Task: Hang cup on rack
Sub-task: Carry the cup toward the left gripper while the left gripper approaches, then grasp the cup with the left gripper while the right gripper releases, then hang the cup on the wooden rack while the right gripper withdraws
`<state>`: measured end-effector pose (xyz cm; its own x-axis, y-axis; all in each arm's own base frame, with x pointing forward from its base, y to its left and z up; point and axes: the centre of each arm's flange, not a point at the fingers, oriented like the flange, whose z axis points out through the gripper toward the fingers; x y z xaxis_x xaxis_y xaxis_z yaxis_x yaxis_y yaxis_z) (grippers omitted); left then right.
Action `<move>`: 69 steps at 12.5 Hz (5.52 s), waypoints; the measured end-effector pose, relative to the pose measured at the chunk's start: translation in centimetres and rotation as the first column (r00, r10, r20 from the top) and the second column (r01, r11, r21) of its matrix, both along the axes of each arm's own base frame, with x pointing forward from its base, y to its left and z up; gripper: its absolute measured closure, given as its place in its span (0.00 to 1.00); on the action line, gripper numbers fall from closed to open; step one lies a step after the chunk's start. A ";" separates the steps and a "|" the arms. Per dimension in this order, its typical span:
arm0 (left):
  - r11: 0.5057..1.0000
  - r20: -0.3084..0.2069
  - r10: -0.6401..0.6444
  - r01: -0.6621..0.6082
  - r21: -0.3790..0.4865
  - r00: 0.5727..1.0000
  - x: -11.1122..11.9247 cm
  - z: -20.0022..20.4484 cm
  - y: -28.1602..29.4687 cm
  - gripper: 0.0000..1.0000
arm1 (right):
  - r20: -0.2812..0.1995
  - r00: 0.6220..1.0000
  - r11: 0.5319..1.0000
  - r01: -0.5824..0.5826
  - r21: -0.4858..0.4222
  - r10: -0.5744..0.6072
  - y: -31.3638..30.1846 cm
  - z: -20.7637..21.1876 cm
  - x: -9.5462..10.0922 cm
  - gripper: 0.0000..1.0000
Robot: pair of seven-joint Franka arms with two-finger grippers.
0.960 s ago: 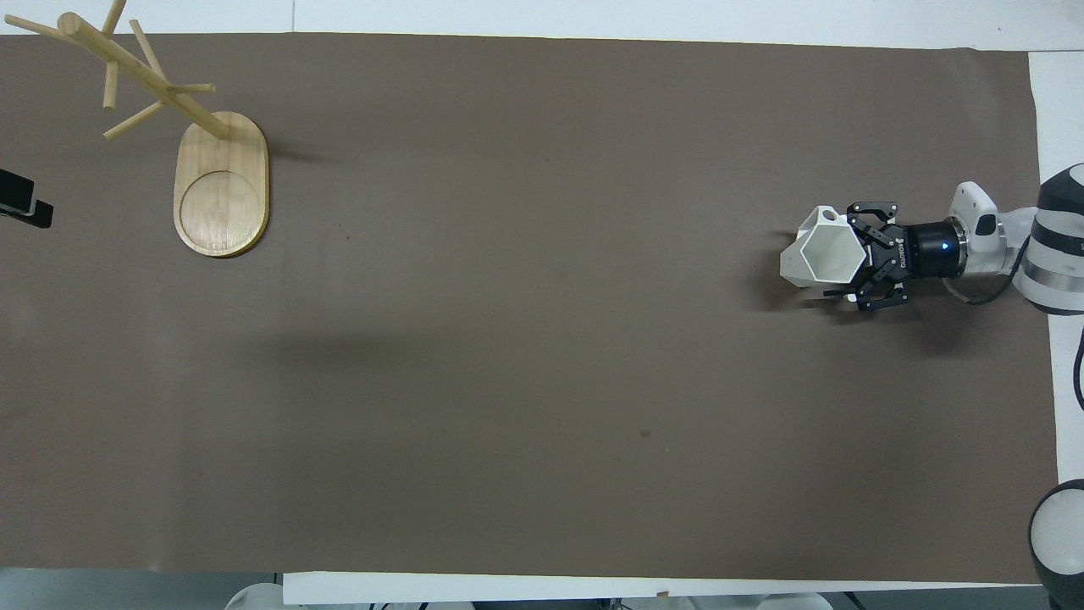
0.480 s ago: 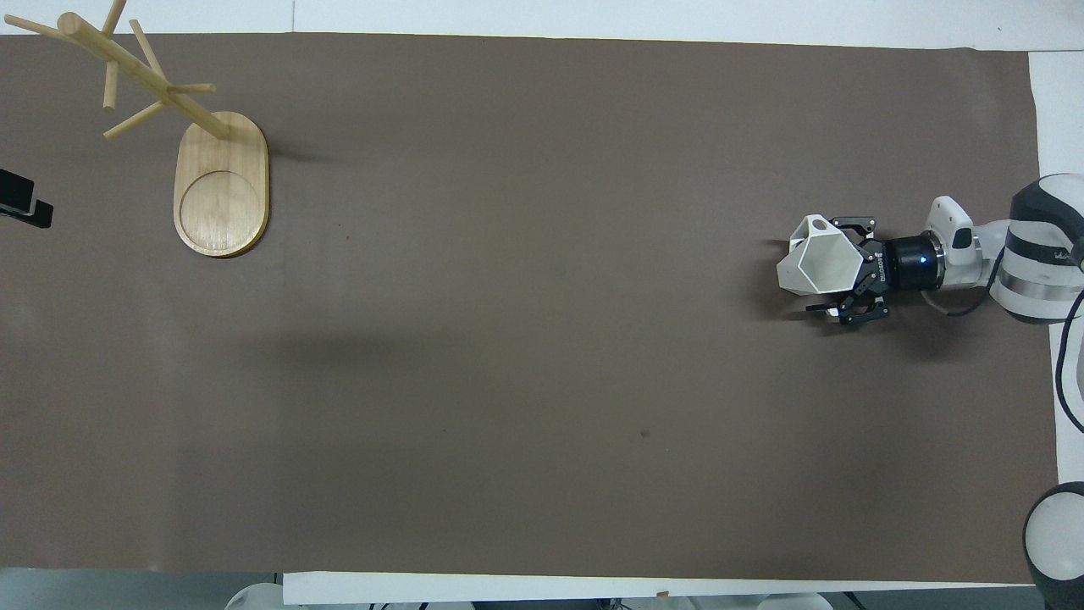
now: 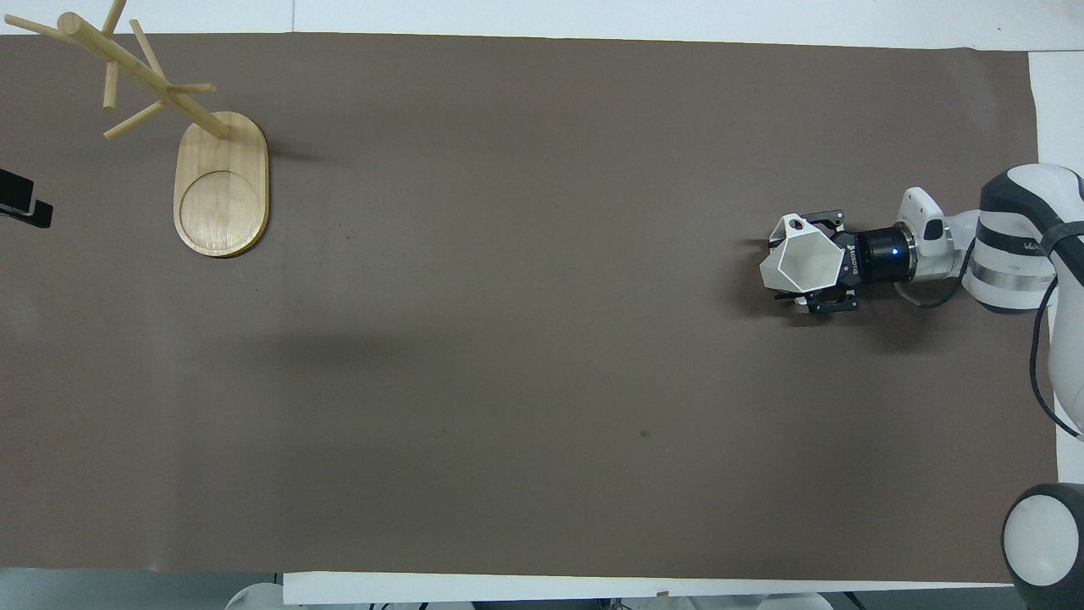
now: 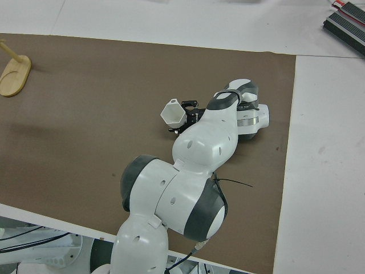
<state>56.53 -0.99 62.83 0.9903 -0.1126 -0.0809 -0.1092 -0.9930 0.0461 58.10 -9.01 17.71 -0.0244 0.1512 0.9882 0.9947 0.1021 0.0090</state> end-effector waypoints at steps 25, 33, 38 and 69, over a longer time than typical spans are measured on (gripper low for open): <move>0.876 0.051 0.480 -0.481 0.017 0.876 -2.9 -11.5 -32.6 0.00 | -0.095 0.973 0.978 0.208 -0.018 -0.209 46.9 11.5 -1.6 0.23; 0.840 0.045 0.540 -0.542 0.030 0.840 -4.5 -14.5 -33.2 0.50 | -0.093 0.973 0.977 0.212 -0.019 -0.213 46.8 11.5 -1.5 0.23; 0.836 0.052 0.548 -0.549 0.013 0.835 -4.7 -14.4 -32.9 0.96 | -0.092 0.973 0.977 0.213 -0.018 -0.214 46.7 11.6 -1.4 0.23; 0.710 0.470 0.703 -0.486 -0.510 0.534 -1.2 -23.1 -9.9 0.96 | -0.081 0.840 0.334 0.123 -0.934 -0.536 7.3 41.9 -3.9 0.00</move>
<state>55.29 -10.85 39.75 0.6392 0.6129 0.4645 0.3924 -0.7794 0.4885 54.21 -1.68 59.64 0.5203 0.8294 0.2035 0.8529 -0.4926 -0.1731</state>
